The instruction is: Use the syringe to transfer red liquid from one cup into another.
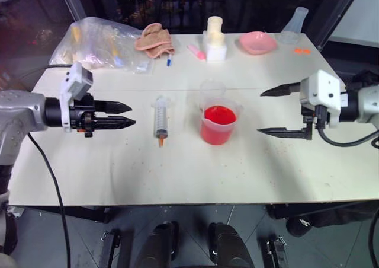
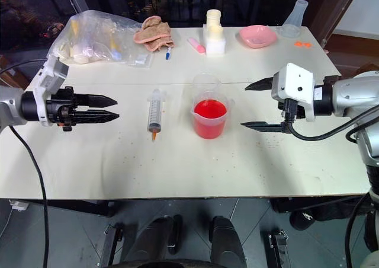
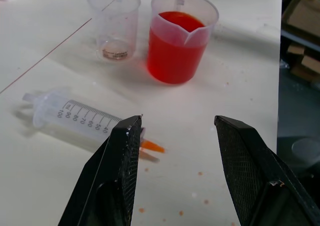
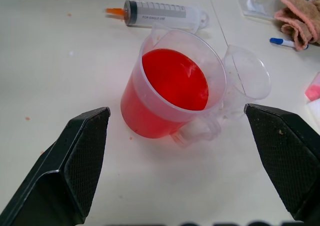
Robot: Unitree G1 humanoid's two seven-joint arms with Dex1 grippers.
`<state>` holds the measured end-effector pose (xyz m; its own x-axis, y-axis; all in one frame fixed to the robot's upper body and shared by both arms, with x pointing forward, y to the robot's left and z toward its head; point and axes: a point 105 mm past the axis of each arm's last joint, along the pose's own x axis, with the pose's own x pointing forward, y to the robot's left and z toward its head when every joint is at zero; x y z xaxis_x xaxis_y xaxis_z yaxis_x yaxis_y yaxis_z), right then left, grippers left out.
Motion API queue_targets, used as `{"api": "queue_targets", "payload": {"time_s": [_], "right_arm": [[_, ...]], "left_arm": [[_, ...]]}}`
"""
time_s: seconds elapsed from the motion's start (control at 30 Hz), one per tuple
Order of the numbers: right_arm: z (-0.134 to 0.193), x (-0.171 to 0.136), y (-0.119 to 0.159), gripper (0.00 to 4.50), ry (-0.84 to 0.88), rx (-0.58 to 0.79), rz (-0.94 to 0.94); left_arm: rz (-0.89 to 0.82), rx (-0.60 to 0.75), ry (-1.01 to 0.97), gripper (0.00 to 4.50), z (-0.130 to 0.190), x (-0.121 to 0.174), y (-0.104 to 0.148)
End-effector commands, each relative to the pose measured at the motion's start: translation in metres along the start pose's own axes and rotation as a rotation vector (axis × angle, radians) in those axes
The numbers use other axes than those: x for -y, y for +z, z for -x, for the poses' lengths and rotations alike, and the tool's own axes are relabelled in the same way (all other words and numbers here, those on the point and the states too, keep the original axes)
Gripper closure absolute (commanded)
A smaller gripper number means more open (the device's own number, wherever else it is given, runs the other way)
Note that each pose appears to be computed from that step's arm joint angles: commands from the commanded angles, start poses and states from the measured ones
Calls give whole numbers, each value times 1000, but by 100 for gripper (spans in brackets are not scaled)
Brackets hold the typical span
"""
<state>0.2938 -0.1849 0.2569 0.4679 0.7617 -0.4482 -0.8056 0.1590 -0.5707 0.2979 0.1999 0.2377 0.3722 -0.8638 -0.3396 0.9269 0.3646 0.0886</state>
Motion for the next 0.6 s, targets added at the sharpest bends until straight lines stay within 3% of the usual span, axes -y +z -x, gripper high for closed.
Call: {"api": "queue_targets", "payload": {"time_s": [0.03,0.2,0.6], "right_arm": [[7,10,15,4,-29,18,62],[7,12,14,4,-37,10,80],[5,15,14,4,-60,13,97]], "left_arm": [[-98,-35,26,206,8,-5,8],[-101,7,32,206,9,-9,21],[-104,-30,-10,206,5,-7,17]]}}
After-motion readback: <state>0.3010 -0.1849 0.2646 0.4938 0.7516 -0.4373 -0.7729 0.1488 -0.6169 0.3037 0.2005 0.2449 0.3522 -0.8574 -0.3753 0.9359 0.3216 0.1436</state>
